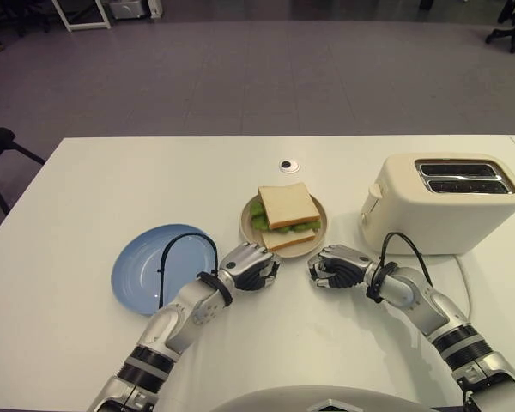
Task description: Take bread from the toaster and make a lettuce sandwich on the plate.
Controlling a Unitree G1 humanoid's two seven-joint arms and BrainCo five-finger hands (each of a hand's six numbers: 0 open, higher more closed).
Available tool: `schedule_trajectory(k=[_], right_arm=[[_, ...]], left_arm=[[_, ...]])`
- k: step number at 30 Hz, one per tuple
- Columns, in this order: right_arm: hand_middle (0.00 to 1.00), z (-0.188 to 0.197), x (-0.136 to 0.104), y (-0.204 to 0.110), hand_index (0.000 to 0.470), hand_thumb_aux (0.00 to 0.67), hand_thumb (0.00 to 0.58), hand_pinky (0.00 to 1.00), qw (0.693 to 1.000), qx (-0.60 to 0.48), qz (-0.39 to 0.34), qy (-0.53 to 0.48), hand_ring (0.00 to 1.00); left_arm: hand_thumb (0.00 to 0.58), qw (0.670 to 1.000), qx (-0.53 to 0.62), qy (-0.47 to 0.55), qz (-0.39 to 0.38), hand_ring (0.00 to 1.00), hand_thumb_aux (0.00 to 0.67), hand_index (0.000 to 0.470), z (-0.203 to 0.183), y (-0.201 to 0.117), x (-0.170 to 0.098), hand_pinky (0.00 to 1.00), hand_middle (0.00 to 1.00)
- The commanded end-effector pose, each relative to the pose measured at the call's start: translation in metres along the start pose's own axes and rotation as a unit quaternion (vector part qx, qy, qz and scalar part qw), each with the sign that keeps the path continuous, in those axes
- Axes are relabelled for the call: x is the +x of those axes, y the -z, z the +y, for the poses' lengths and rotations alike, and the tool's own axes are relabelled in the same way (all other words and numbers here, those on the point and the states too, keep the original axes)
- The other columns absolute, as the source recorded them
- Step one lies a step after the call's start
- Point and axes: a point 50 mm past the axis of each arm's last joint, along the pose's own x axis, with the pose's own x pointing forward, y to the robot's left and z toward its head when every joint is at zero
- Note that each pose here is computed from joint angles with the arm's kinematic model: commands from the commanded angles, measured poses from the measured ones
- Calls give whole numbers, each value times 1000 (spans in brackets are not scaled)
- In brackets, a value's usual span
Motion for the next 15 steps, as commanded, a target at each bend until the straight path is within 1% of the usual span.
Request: schedule_trajectory(k=[1, 2, 3, 4, 5, 6, 7, 9, 10, 13, 15], right_arm=[[239, -6, -22, -1, 347, 494, 540, 239, 999, -11, -7, 38, 239], [0, -14, -33, -5, 258, 368, 462, 0, 998, -14, -21, 63, 0], [0, -21, -46, -10, 0, 0, 0, 0, 995, -6, -40, 93, 0], [0, -27, -60, -17, 0, 0, 0, 0, 990, 19, -65, 122, 0], [0, -30, -70, -24, 0, 0, 0, 0, 982, 58, -89, 153, 0], [0, -31, -76, -28, 0, 0, 0, 0, 967, 125, -115, 188, 0], [0, -31, -79, -31, 0, 0, 0, 0, 950, 181, -135, 217, 0], [0, -30, -76, -30, 0, 0, 0, 0, 908, 284, -159, 262, 0], [0, -31, -73, -28, 0, 0, 0, 0, 890, 318, -171, 279, 0], [0, -31, -68, -29, 0, 0, 0, 0, 878, 336, -194, 280, 0], [0, -29, -68, -30, 0, 0, 0, 0, 876, 345, -205, 268, 0]], left_arm=[[454, 1000, -7, -10, -15, 1000, 357, 251, 2, -9, -23, 1000, 1000], [0, 999, -16, -29, -26, 1000, 0, 0, 9, -16, -32, 1000, 1000], [0, 997, -43, -56, -37, 1000, 0, 0, 17, -27, -47, 1000, 1000], [0, 991, -84, -90, -48, 216, 0, 0, 23, -41, -66, 216, 216], [0, 982, -131, -125, -53, 0, 0, 0, 29, -53, -83, 0, 0], [0, 961, -207, -172, -64, 0, 0, 0, 33, -65, -98, 0, 0], [0, 938, -266, -212, -71, 0, 0, 0, 36, -70, -106, 0, 0], [0, 889, -355, -275, -84, 0, 0, 0, 40, -70, -111, 0, 0], [0, 864, -394, -302, -84, 0, 0, 0, 41, -62, -109, 0, 0], [0, 826, -459, -314, -91, 0, 0, 0, 38, -45, -98, 0, 0], [0, 810, -483, -319, -94, 0, 0, 0, 36, -42, -98, 0, 0]])
